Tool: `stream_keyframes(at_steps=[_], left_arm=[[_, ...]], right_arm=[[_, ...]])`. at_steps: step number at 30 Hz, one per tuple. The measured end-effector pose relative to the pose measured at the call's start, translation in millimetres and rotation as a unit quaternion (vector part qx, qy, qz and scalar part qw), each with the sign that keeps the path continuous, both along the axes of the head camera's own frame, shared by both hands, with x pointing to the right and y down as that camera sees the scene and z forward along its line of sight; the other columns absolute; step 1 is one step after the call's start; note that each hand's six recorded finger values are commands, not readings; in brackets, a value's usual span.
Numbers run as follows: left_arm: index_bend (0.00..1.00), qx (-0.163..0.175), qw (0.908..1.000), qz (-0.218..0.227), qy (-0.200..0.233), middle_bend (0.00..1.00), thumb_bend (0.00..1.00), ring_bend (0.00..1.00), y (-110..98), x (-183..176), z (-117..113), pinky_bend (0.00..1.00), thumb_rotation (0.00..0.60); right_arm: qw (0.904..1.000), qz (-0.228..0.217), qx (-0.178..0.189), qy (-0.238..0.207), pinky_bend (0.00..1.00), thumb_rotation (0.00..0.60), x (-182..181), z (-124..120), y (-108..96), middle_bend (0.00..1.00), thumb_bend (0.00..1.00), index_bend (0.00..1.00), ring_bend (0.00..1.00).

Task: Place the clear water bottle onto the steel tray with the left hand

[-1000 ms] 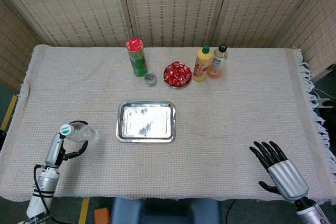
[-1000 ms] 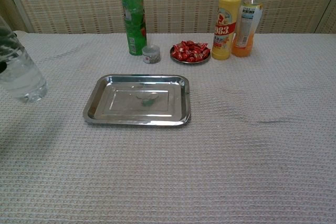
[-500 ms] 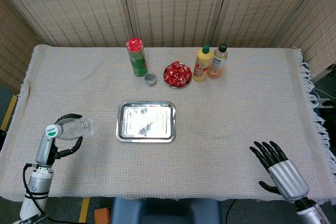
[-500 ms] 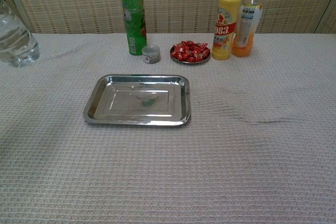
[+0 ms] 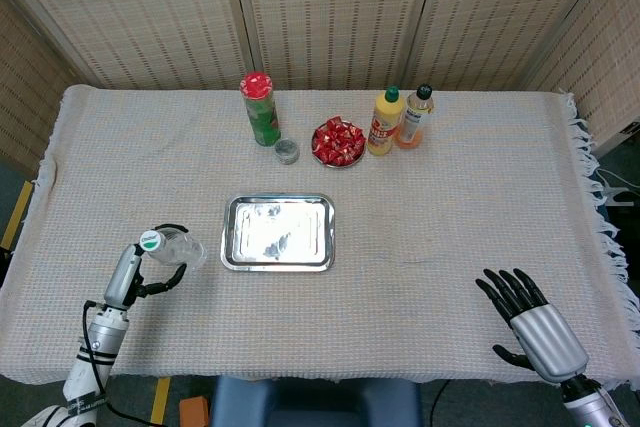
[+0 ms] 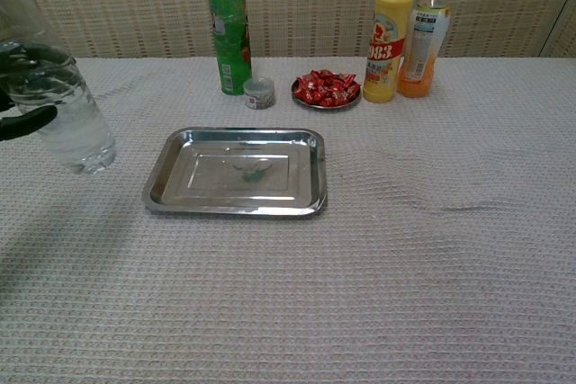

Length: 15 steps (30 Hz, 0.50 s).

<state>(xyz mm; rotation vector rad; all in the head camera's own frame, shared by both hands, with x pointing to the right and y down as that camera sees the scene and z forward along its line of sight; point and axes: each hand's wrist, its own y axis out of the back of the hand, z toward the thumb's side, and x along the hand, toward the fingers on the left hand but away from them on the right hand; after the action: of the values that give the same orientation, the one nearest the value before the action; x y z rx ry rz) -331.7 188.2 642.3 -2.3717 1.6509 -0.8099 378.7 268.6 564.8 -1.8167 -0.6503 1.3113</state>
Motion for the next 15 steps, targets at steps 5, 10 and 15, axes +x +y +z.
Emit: stream_keyframes(at_steps=[5,10,15], left_arm=[[0.34,0.021,0.9993,0.029,-0.013,0.36,0.46,0.20,-18,36,4,0.21,0.600],[0.33,0.021,0.9987,0.042,-0.023,0.36,0.46,0.20,-36,64,28,0.21,0.600],[0.33,0.008,0.9987,0.045,-0.022,0.36,0.46,0.20,-50,89,52,0.21,0.600]], right_arm=[[1.0000,0.000,0.001,-0.002,0.00,0.600,0,-1,-1,0.00,0.05,0.00,0.00],[1.0000,0.002,0.000,-0.002,0.00,0.600,2,0,-2,0.00,0.06,0.00,0.00],[1.0000,0.007,0.003,0.000,0.00,0.600,4,0,-6,0.00,0.06,0.00,0.00]])
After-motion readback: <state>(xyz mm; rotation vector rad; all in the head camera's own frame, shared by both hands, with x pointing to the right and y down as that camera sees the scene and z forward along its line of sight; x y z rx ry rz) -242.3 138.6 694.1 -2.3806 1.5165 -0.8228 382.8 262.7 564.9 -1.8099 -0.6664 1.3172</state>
